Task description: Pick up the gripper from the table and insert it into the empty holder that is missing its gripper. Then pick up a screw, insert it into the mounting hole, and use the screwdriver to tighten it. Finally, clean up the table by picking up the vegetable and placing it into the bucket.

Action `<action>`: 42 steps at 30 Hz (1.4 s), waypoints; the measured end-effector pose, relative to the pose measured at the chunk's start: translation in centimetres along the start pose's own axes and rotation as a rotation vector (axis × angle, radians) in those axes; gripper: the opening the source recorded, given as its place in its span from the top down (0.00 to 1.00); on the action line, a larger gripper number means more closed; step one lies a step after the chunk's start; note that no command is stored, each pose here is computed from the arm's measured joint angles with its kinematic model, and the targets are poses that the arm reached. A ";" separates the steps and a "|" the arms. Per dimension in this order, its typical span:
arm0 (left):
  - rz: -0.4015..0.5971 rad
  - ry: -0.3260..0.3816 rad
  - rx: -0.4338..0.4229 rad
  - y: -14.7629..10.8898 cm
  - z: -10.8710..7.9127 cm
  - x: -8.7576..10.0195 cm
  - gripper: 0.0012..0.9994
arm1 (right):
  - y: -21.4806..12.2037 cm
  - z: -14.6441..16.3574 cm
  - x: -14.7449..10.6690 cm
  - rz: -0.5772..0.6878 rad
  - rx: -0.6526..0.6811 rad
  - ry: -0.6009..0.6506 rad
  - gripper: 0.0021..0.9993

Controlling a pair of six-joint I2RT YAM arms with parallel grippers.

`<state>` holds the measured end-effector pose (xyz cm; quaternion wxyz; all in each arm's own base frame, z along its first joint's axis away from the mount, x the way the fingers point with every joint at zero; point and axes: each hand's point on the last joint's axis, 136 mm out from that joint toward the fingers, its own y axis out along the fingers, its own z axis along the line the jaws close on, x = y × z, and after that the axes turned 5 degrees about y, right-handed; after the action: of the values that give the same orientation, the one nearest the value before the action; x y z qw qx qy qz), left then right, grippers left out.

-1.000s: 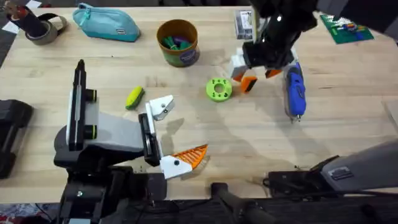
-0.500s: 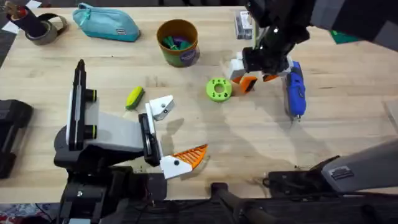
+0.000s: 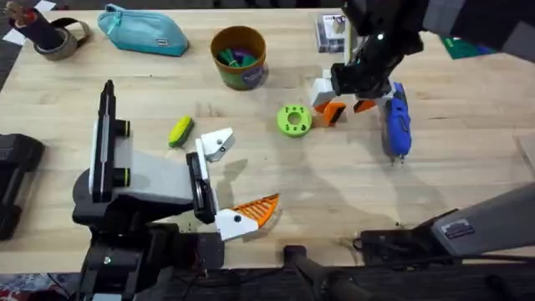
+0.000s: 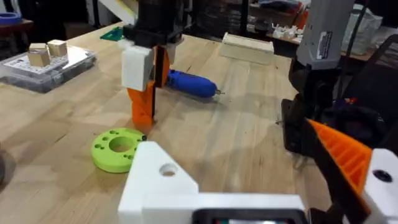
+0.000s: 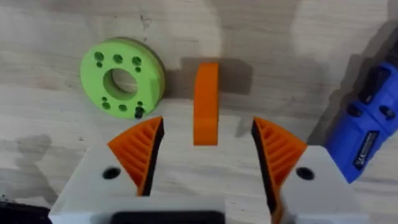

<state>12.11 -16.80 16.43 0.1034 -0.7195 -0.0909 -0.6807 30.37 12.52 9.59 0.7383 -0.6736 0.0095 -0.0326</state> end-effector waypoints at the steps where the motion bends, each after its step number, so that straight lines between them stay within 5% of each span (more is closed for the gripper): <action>1: 0.000 0.000 0.000 0.0 0.0 0.0 0.01 | 0.2 0.0 -0.1 0.008 -0.002 0.000 0.14; 9: 0.000 0.000 0.000 0.0 0.0 0.0 0.01 | 1.0 -0.2 -0.5 0.035 -0.008 -0.005 0.15; 16: 0.000 0.000 0.000 0.0 0.0 0.0 0.01 | 1.0 -0.1 -0.5 0.035 -0.007 -0.012 0.39; 26: 0.000 0.000 0.000 0.0 0.0 0.0 0.01 | 1.0 0.1 0.2 0.008 0.004 -0.014 0.48; 30: 0.000 0.000 0.000 0.0 0.0 0.0 0.01 | 1.0 0.2 0.3 0.004 0.006 -0.017 0.60; 34: 0.000 0.000 0.000 0.0 0.0 0.0 0.01 | 1.0 0.2 0.4 0.001 0.007 -0.018 0.99; 42: 0.000 0.000 0.000 0.0 0.0 0.0 0.01 | 1.0 0.2 0.3 0.004 0.006 -0.018 0.99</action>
<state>12.11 -16.80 16.43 0.1034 -0.7195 -0.0909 -0.6807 30.70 12.77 8.65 0.7404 -0.6717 0.0041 -0.0250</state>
